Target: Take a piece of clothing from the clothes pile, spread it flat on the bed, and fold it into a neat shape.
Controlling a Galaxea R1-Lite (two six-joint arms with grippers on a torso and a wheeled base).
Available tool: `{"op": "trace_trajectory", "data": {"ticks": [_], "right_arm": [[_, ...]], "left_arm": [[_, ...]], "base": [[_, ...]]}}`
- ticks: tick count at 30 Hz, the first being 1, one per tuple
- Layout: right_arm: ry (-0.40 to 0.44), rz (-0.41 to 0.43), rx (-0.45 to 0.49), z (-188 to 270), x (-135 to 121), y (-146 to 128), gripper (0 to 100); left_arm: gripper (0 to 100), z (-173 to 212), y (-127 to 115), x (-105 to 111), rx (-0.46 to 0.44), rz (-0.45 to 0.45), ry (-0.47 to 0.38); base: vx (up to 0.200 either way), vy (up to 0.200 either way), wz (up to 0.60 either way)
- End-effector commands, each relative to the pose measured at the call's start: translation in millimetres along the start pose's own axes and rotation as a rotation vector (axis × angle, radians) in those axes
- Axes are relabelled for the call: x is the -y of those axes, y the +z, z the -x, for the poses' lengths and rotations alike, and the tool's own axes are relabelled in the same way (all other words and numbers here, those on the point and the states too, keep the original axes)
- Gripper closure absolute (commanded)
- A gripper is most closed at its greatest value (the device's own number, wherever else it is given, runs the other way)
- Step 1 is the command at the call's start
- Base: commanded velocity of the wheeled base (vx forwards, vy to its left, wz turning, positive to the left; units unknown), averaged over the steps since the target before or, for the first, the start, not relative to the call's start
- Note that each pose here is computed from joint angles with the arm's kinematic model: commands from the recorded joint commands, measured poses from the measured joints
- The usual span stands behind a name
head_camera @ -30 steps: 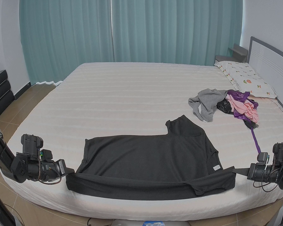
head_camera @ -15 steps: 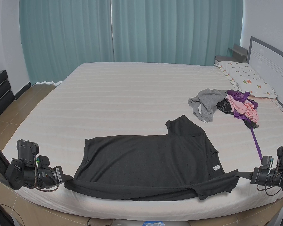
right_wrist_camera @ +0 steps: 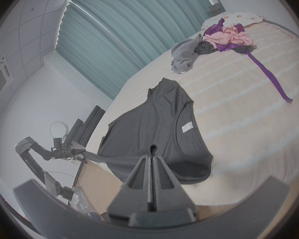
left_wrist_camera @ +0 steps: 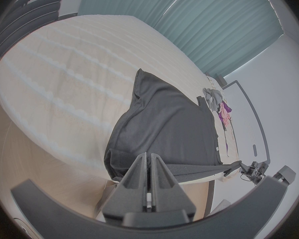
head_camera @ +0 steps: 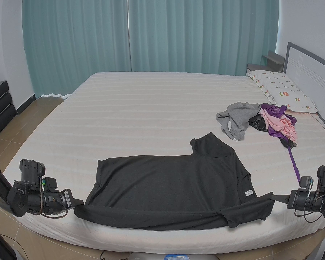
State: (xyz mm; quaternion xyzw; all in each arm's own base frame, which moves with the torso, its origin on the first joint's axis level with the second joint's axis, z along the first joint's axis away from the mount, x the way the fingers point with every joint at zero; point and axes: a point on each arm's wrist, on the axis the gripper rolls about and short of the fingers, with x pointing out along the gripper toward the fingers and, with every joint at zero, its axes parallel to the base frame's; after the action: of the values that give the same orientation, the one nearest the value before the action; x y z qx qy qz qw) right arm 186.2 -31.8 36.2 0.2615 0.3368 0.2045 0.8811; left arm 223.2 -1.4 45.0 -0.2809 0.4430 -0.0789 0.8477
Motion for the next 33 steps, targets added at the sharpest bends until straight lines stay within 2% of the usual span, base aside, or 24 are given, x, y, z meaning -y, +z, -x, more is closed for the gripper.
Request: {"op": "trace_trajectory", "data": {"ticks": [1,9,15,25,33], "right_arm": [[-0.004,0.014,-0.008,-16,6,10,100],[-0.020,0.004,-0.048,-43,21,15,100],[-0.036,0.002,-0.055,-58,32,20,100],[-0.056,0.032,-0.084,-88,36,23,100],[-0.059,0.024,-0.076,-96,44,27,100]], "left_arm": [[100,-17,11,-3,-0.011,0.008,0.010],[100,-40,18,-10,-0.048,0.017,0.025],[100,-55,28,-10,-0.044,0.010,0.023],[100,-81,32,-18,-0.052,0.010,0.088],[100,-88,34,-17,-0.055,0.004,0.085]], "base": [[0.000,0.000,0.00],[0.000,0.000,0.00],[0.000,0.000,0.00],[0.000,0.000,0.00],[0.000,0.000,0.00]]}}
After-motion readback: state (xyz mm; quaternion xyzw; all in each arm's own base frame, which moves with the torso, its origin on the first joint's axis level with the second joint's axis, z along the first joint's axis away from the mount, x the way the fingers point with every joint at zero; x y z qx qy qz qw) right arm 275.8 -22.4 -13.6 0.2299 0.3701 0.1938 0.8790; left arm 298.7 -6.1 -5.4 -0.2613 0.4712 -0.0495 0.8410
